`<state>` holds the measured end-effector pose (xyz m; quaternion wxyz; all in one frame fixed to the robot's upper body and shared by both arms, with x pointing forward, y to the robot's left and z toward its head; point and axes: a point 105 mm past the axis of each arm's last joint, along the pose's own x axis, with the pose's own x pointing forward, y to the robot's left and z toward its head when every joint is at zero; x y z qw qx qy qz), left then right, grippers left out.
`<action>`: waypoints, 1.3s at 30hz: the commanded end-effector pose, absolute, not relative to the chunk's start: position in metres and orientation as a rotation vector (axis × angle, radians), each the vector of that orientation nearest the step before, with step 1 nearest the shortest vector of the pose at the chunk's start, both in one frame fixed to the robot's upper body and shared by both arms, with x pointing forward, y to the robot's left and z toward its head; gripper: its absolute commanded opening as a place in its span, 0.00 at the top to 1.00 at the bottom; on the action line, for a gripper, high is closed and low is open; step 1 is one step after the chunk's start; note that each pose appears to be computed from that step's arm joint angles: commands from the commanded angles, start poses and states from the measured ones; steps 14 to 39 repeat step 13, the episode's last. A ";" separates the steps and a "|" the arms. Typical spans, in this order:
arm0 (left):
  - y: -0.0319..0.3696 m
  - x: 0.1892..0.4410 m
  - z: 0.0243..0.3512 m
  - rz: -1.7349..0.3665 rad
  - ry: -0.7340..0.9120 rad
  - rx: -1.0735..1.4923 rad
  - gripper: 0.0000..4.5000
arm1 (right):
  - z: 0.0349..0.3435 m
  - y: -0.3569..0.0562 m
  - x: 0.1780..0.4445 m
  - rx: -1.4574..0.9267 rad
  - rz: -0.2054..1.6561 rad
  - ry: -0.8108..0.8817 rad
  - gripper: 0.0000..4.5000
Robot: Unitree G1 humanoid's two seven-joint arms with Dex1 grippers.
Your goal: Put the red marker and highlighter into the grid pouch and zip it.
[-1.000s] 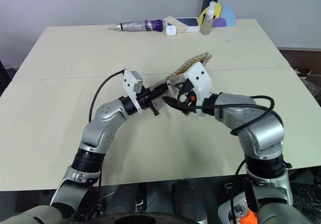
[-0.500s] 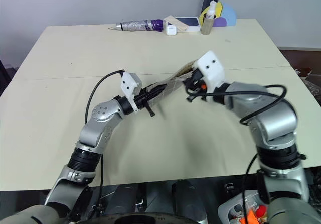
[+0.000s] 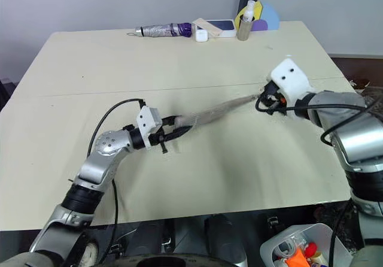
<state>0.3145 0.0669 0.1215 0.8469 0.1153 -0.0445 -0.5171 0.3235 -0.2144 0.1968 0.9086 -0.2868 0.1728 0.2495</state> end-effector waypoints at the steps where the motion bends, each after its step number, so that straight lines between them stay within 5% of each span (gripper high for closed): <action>1: 0.087 0.316 0.140 -1.024 -0.118 0.210 0.22 | 0.198 -0.213 0.309 -0.643 0.561 0.340 0.35; 2: 0.095 0.318 0.141 -0.995 -0.104 0.196 0.11 | 0.195 -0.216 0.308 -0.643 0.558 0.343 0.35; 13: 0.188 0.314 0.136 -0.710 0.045 0.182 0.11 | 0.193 -0.232 0.302 -0.542 0.596 0.270 0.35; 39: 0.188 0.314 0.136 -0.710 0.045 0.182 0.11 | 0.193 -0.232 0.302 -0.542 0.596 0.270 0.35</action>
